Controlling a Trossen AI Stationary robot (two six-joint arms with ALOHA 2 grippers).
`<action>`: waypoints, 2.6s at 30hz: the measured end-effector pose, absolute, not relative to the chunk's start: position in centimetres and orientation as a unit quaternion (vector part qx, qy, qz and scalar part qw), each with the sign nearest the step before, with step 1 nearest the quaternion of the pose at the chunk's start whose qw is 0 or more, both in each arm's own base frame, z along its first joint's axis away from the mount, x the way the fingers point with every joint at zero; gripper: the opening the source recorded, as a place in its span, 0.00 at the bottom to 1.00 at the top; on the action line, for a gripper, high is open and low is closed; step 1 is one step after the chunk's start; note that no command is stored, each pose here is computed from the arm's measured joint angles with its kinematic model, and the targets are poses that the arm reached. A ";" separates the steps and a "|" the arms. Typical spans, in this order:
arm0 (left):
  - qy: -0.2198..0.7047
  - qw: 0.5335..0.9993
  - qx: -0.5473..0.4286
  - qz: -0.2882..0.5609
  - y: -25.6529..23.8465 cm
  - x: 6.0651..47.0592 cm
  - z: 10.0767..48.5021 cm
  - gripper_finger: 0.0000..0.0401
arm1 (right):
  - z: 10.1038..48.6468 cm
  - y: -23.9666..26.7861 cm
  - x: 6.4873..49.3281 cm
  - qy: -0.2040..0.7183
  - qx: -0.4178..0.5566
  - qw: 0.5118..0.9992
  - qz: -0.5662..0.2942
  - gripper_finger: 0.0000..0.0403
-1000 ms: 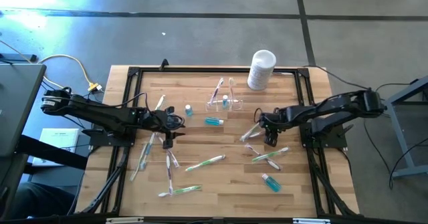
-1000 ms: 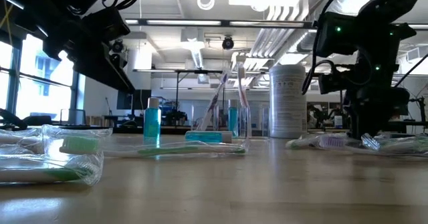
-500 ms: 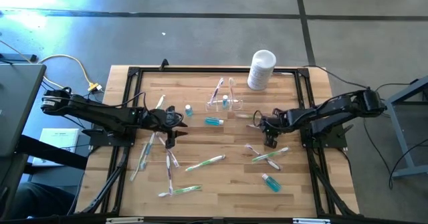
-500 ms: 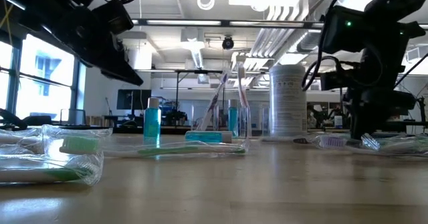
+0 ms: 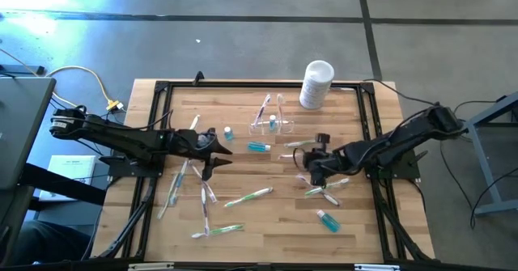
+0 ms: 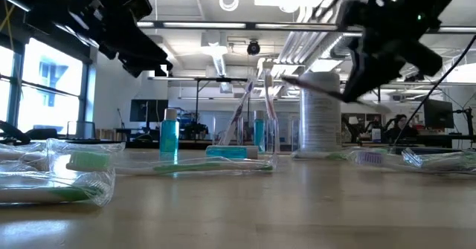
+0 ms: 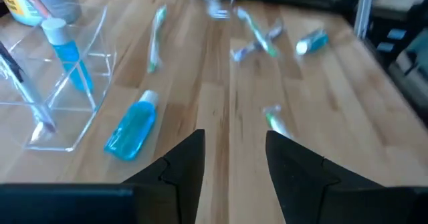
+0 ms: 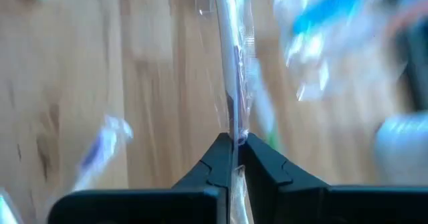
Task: Pick & Place toothbrushing station
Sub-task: Put the purple toothbrush into the transparent organizer
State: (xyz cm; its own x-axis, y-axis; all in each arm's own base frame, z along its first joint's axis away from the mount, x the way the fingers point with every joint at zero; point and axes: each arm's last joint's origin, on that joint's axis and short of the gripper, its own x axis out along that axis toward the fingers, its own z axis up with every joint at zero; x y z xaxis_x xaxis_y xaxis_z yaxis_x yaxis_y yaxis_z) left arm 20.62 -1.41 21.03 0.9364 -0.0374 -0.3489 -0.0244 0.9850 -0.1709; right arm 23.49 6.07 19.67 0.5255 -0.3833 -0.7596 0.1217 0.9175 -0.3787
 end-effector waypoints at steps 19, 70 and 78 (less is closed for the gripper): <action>-0.036 0.915 -0.399 -0.038 -1.4 21.2 25.3 0.38 | 23.4 11.3 30.0 0.189 -0.590 0.772 -0.143 0.04; 0.049 0.888 -0.454 -0.045 -1.8 22.4 23.1 0.38 | 22.3 9.1 39.0 0.232 -0.708 0.647 -0.163 0.04; 0.032 0.919 -0.391 -0.049 -1.8 22.9 23.3 0.38 | 22.3 9.2 39.0 0.226 -0.707 0.651 -0.159 0.04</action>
